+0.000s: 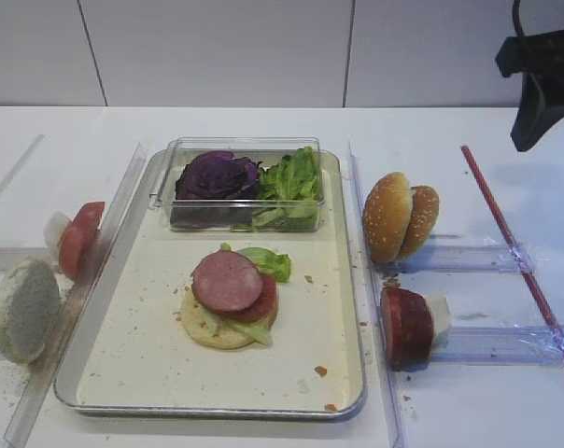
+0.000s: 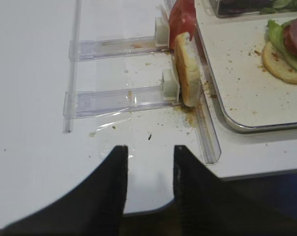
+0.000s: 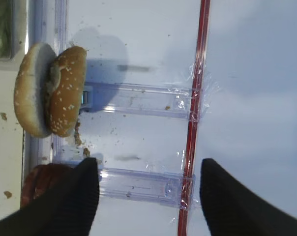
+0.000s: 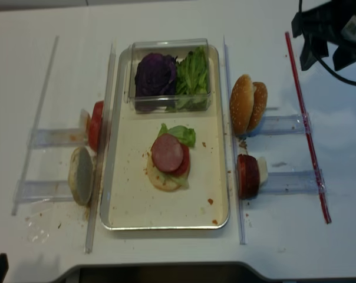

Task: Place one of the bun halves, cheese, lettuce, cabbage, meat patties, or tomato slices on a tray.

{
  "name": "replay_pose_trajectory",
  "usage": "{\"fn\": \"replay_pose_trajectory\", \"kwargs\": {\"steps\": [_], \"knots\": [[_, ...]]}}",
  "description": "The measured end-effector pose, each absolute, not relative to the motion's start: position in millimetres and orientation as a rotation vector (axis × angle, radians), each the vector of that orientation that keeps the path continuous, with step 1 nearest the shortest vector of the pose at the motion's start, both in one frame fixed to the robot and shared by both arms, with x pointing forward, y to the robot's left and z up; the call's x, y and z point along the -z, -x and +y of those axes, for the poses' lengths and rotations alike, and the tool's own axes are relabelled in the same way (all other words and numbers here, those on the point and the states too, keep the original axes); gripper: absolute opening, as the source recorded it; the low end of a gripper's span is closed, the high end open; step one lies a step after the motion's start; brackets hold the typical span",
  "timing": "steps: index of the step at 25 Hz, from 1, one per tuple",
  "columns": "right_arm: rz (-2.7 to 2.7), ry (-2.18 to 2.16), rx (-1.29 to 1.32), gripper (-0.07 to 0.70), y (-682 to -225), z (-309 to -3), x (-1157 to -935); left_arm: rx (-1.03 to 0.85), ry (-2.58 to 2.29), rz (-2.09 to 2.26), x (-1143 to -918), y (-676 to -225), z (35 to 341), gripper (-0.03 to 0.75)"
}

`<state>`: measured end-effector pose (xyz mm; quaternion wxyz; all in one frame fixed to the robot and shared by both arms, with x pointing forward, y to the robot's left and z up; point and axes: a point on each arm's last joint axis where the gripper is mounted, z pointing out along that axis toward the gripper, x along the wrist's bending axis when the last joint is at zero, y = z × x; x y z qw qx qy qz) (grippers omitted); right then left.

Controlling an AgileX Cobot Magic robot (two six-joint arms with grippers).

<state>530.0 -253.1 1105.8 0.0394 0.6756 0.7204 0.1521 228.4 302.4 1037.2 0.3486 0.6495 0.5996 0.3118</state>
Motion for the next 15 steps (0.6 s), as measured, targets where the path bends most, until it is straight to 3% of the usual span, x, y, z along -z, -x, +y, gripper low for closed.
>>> {"fn": "replay_pose_trajectory", "kwargs": {"steps": [15], "knots": [[2.275, -2.005, -0.414, 0.464, -454, -263, -1093, -0.815, -1.685, 1.556, -1037, -228, 303, 0.223]]}}
